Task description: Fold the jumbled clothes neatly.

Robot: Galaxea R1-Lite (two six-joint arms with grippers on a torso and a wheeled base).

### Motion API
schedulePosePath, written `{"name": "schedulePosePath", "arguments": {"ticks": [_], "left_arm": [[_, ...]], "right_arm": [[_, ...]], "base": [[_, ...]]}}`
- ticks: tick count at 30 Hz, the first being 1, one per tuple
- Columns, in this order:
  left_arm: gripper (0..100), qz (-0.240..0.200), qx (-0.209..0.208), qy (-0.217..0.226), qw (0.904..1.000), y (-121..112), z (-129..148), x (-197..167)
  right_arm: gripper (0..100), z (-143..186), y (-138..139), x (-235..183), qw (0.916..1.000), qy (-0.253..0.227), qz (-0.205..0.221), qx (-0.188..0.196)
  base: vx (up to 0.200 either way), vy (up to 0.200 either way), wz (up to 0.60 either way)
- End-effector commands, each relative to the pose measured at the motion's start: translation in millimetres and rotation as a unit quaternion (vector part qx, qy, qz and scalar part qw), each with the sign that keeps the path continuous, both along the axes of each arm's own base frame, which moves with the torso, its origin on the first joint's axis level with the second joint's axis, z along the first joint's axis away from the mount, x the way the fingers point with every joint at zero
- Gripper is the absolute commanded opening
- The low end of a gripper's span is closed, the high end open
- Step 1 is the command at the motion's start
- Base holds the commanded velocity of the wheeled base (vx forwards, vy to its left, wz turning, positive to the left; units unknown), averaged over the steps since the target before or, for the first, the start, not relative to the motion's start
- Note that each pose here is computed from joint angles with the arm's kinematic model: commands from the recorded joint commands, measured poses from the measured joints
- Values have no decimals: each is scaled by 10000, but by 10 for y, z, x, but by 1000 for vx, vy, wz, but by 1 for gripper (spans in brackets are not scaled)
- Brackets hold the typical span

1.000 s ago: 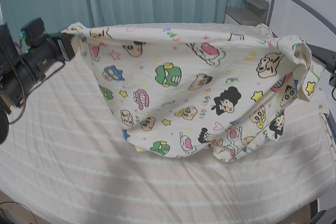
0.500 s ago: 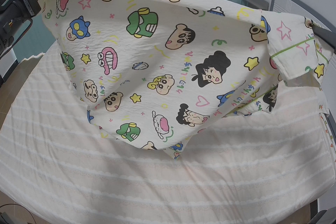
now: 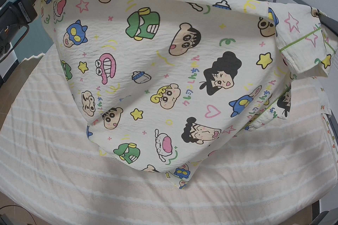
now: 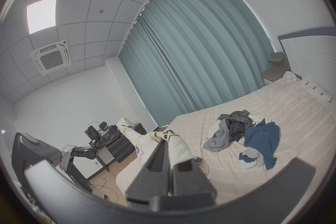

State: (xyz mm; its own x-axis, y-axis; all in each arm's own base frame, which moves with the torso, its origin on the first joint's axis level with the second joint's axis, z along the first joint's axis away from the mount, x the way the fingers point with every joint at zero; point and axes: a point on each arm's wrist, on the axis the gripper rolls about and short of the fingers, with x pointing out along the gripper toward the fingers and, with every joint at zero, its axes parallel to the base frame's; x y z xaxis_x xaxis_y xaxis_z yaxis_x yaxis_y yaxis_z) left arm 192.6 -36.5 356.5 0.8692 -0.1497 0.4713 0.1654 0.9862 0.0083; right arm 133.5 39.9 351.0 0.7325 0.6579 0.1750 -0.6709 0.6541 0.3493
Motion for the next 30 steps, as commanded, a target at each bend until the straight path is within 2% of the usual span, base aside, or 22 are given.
{"name": "schedulePosePath", "arguments": {"ticks": [1, 15, 30], "left_arm": [[0, 5, 8, 45, 10000, 0, -30, 3], [0, -5, 52, 201, 9998, 1, -131, -4], [0, 5, 92, 209, 9997, 12, -159, -63]], "right_arm": [[0, -3, 0, -5, 10000, -1, 13, 0], [0, -28, 3, 7, 10000, 62, 16, 0], [0, -52, 6, 23, 9999, 127, 25, -8]], "base": [[-200, 0, 0], [-200, 0, 0], [0, 0, 0]]}}
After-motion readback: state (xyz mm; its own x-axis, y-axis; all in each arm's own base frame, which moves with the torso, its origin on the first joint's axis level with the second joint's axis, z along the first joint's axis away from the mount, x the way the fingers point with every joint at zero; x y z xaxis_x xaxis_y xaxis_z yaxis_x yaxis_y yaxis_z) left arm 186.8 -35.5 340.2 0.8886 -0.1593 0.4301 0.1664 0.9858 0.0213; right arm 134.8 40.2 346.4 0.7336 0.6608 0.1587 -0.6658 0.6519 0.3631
